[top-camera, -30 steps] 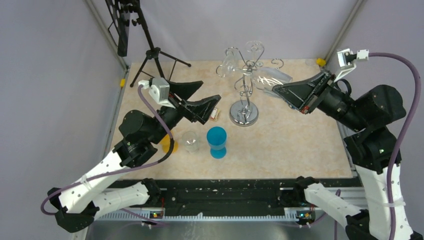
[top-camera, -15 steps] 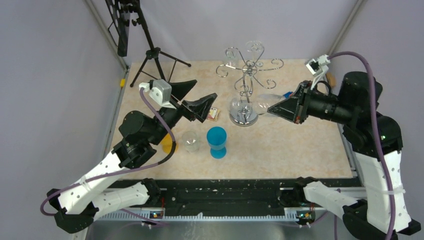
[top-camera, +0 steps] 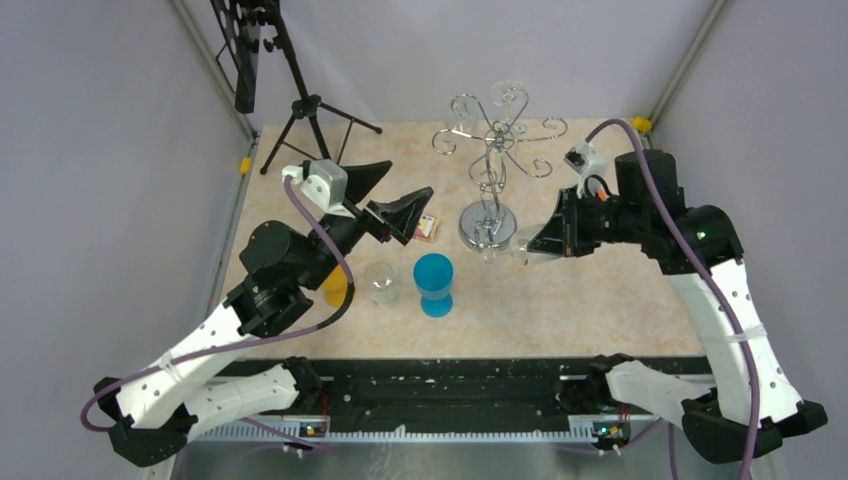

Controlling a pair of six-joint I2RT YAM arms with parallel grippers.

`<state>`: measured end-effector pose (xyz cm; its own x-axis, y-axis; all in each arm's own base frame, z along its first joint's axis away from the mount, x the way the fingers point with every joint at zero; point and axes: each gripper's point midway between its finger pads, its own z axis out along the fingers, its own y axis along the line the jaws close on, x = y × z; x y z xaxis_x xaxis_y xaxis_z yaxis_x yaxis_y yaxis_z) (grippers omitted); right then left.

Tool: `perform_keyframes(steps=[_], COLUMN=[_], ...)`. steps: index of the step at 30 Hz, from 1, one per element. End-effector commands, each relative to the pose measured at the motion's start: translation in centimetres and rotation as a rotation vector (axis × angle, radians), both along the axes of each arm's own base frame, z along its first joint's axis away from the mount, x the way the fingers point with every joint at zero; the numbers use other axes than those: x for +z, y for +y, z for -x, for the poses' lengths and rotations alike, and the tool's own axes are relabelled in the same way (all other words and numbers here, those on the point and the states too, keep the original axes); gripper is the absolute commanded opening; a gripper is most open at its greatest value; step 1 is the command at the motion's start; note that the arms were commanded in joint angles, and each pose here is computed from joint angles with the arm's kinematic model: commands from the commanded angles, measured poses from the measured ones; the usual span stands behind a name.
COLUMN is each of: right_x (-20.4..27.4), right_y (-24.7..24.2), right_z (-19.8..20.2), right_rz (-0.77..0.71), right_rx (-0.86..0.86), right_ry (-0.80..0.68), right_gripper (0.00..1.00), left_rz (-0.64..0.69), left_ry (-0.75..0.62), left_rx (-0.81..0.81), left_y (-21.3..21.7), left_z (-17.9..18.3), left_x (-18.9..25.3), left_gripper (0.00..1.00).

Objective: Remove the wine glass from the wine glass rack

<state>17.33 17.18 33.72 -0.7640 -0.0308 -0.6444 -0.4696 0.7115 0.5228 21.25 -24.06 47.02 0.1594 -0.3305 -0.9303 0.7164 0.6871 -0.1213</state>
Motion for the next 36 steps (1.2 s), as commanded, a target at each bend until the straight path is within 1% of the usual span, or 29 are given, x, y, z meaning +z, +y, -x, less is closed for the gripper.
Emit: perform_keyframes(steps=[1, 4, 8, 10, 15, 20, 26, 36], right_x=[-0.5, -1.9, -5.5, -6.6, -7.7, -10.2, -12.2, -14.5], right_y=[0.5, 1.1, 0.7, 1.0, 3.5, 5.5, 6.9, 8.3], right_z=[-0.6, -0.8, -1.8, -1.8, -1.4, -0.6, -0.1, -0.2], right_rz=[0.020, 0.075, 0.235, 0.283, 0.324, 0.420, 0.510, 0.534], right_rx=[-0.025, -0.051, -0.134, -0.139, -0.095, -0.045, -0.010, 0.010], right_ry=[-0.035, -0.027, 0.004, 0.025, 0.011, 0.034, 0.023, 0.024], right_gripper=[0.00, 0.00, 0.00, 0.00, 0.00, 0.00, 0.00, 0.00], left_rz=[-0.001, -0.011, -0.020, -0.025, -0.040, -0.042, -0.046, -0.026], left_ry=[-0.009, 0.000, 0.007, 0.005, 0.012, 0.013, 0.026, 0.036], left_rx=[0.031, 0.046, 0.060, 0.064, 0.092, 0.104, 0.150, 0.203], left_y=[0.6, 0.7, 0.8, 0.9, 1.2, 1.4, 2.1, 3.0], left_z=[-0.2, -0.5, -0.7, -0.7, -1.1, -1.2, -1.7, -2.2], left_x=[0.3, 0.0, -0.1, -0.1, -0.4, -0.5, -0.7, -0.8], left_gripper=[0.87, 0.88, 0.88, 0.88, 0.88, 0.88, 0.88, 0.89])
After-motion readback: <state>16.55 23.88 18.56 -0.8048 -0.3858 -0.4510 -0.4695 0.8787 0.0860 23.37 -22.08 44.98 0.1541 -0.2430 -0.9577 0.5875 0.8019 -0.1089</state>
